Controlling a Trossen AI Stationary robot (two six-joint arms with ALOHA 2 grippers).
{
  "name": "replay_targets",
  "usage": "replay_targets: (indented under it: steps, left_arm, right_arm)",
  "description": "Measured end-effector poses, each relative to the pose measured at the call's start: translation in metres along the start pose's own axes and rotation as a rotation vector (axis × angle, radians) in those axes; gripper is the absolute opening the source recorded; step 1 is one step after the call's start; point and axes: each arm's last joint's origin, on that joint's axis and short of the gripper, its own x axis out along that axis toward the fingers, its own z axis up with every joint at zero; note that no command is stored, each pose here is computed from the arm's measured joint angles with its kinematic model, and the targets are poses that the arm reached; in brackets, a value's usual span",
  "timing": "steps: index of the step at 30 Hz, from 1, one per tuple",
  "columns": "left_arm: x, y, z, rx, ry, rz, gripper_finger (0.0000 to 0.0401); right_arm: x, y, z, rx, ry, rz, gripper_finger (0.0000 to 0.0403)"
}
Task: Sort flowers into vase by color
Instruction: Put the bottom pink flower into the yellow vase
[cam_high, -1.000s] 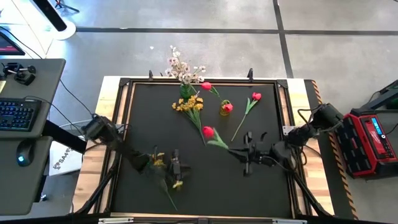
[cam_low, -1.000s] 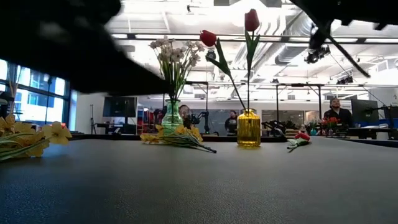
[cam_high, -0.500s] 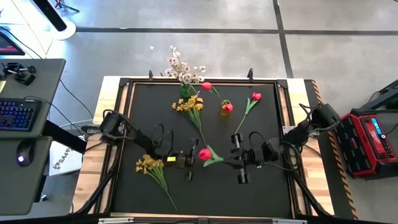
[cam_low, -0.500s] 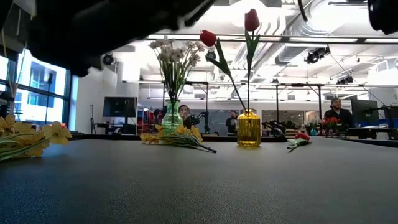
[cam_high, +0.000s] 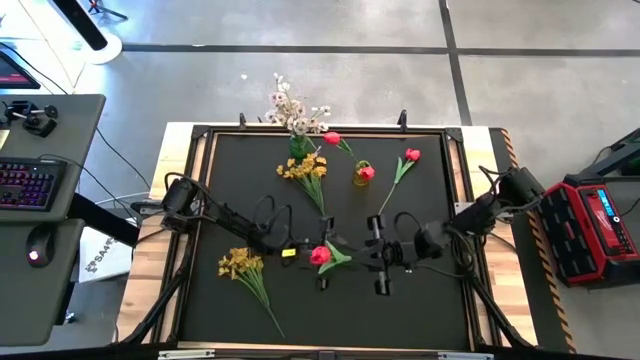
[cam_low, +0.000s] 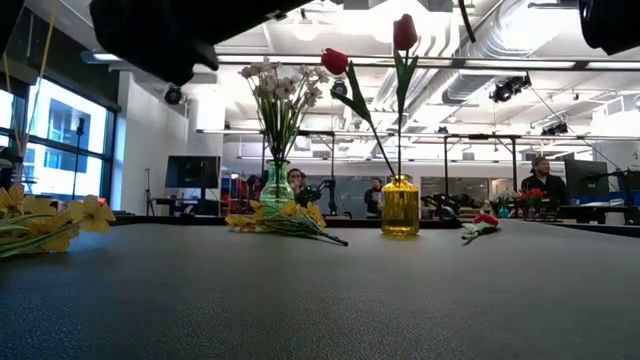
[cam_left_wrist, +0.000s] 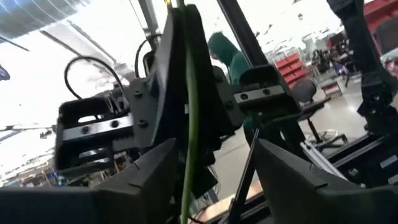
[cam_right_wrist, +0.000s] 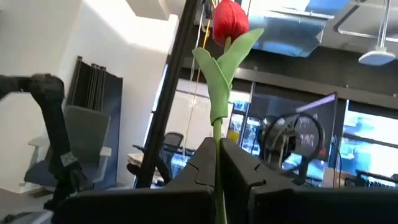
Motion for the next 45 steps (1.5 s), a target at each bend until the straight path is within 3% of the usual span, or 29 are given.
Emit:
replay_targets:
  steps: [6, 15, 23, 34, 38, 45]
  left_arm:
    - [0.004, 0.001, 0.002, 0.000, 0.010, 0.022, 0.0141]
    - [0.004, -0.004, 0.001, -0.001, 0.039, -0.007, 0.0010]
    - [-0.002, -0.014, 0.018, -0.023, 0.272, -0.045, 0.0002]
    - [-0.012, -0.005, 0.029, 0.014, 0.545, 0.027, 0.0001]
    - [-0.016, -0.004, 0.028, 0.006, 0.624, 0.039, 0.0000]
    - [-0.021, -0.003, 0.023, 0.036, 0.715, 0.079, 0.0000]
  right_arm:
    - [0.000, 0.001, -0.004, 0.019, 0.033, 0.009, 0.0000]
    - [-0.002, 0.011, -0.010, 0.028, 0.080, 0.002, 0.0000]
    - [-0.008, 0.024, -0.015, 0.029, 0.224, -0.114, 0.0000]
    - [-0.010, 0.025, -0.018, 0.014, 0.309, -0.216, 0.0002]
    - [-0.013, 0.025, -0.015, 0.058, 0.399, -0.256, 0.0039]
    - [-0.019, 0.018, -0.004, 0.116, 0.553, -0.273, 0.0169]
